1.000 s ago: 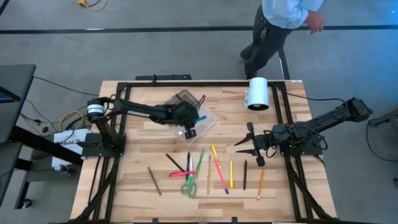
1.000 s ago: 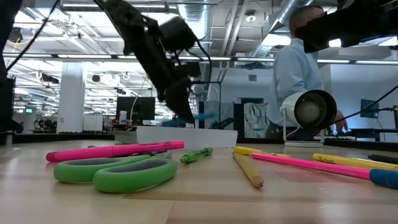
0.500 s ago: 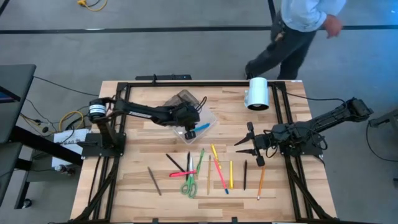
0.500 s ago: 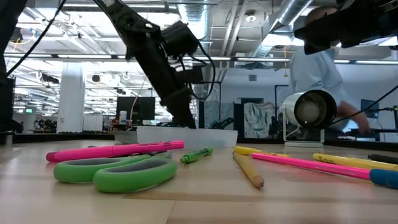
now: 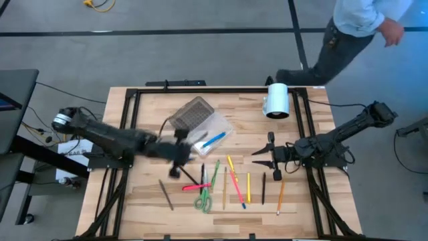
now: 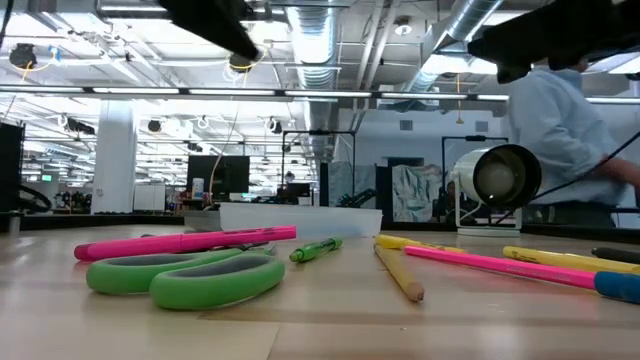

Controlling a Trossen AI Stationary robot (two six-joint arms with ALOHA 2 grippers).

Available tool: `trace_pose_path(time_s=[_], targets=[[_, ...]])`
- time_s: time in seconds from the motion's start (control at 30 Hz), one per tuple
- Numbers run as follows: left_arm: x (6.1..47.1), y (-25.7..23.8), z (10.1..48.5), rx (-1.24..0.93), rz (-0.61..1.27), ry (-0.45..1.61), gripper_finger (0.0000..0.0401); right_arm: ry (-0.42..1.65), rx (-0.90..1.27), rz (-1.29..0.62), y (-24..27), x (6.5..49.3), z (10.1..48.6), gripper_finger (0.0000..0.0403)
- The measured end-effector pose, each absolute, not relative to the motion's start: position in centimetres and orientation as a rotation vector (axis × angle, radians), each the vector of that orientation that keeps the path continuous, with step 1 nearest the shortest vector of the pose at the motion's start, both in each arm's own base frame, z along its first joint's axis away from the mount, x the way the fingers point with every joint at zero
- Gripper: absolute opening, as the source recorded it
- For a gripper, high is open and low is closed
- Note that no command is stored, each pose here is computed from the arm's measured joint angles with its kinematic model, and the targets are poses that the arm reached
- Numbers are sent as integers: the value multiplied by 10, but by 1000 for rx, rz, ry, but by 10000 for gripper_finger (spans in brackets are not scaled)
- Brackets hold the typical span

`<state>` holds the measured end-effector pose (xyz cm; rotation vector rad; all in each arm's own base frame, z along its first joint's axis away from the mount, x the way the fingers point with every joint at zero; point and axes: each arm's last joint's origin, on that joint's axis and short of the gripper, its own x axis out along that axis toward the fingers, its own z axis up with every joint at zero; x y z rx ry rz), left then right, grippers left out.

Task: Pick & place school supplies into a supply box
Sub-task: Put the left yellow pen into the transparent supply box

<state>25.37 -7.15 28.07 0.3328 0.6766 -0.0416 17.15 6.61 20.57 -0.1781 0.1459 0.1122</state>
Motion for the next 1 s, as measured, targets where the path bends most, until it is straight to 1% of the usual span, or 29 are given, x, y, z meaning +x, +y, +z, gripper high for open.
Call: trace_pose_path(time_s=[0.1, 0.23, 0.33, 0.5, 0.67, 0.77, 0.9, 0.93, 1.0], targets=[[233, -98, 271, 391, -63, 635, 96, 168, -193, 92, 78, 177, 207, 122], [212, -124, 255, 445, -17, 572, 96, 200, -201, 75, 95, 190, 218, 122], [201, -137, 243, 461, 7, 521, 96, 259, -187, 26, 108, 203, 228, 122], [187, -149, 224, 482, 34, 453, 96, 437, -134, -126, 130, 224, 239, 122], [180, -156, 222, 479, 37, 421, 96, 589, -82, -312, 152, 236, 234, 122], [177, -161, 224, 460, 29, 390, 96, 584, -75, -438, 166, 236, 220, 122], [176, -164, 226, 442, 18, 370, 96, 400, -141, -637, 180, 231, 194, 122], [176, -165, 227, 441, 18, 368, 96, 420, -160, -632, 182, 230, 191, 122], [176, -165, 226, 449, 16, 370, 96, 462, -102, -613, 185, 228, 190, 122]])
